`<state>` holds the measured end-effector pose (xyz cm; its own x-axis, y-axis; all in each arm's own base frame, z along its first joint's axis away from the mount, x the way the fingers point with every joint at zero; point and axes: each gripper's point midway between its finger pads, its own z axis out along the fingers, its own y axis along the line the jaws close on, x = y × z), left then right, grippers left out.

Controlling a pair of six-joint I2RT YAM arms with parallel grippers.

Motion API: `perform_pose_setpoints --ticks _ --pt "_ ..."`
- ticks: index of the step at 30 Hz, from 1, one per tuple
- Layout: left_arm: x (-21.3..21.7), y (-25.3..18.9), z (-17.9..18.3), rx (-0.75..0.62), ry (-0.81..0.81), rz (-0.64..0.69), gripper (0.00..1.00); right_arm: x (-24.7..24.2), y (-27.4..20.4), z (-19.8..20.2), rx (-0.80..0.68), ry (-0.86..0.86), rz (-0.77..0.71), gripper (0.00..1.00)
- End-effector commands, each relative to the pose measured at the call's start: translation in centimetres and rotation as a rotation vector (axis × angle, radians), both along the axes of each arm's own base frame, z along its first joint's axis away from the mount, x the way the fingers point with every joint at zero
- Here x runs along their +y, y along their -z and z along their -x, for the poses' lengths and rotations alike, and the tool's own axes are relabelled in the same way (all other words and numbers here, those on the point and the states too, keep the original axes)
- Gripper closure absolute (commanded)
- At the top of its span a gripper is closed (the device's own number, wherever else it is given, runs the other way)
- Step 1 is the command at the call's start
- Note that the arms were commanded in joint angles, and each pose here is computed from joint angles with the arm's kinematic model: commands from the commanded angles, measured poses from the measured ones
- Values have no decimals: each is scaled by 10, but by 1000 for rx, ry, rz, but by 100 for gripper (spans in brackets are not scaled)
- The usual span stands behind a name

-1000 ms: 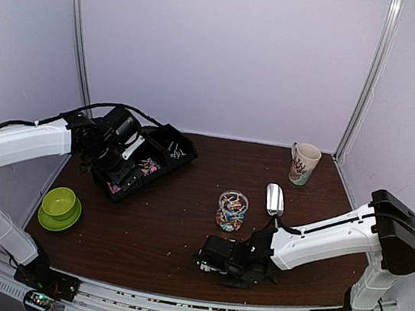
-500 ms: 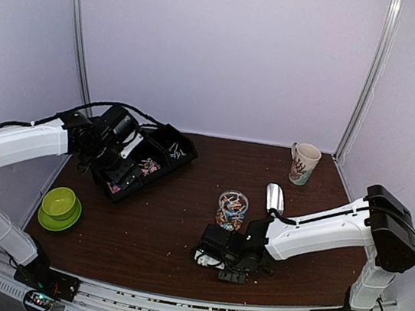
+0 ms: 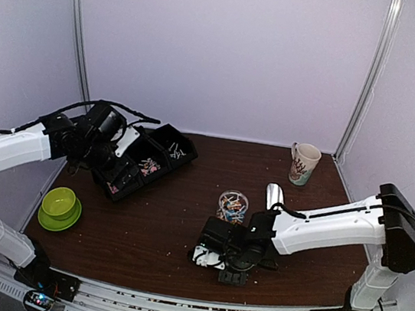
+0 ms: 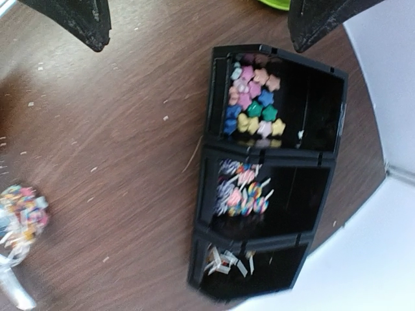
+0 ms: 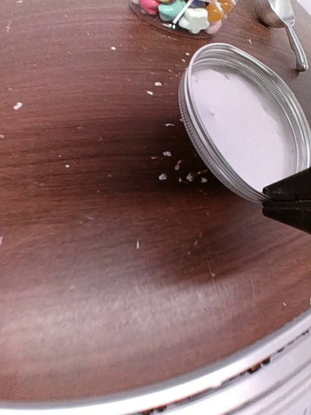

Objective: Pack the candies
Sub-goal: Pick up the box lid from the center of the board, then pass from the right arm to the left

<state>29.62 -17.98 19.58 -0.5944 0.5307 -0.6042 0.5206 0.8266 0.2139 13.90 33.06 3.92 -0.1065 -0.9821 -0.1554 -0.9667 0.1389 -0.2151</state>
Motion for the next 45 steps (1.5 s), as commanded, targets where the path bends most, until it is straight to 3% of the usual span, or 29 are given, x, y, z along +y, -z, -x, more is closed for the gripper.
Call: perform_pose_setpoints --ticks 1,18,32,45 --pt "-32 -40 12 -124 190 183 2 23 -54 15 79 -42 -187 100" --pt "-99 -74 115 -251 826 404 7 72 -171 80 406 -281 -651 100" --pt "-135 -55 179 -296 1214 234 11 74 -213 99 565 -362 -840 100" --pt "-157 -54 207 -322 1402 226 14 77 -211 102 676 -386 -866 100"
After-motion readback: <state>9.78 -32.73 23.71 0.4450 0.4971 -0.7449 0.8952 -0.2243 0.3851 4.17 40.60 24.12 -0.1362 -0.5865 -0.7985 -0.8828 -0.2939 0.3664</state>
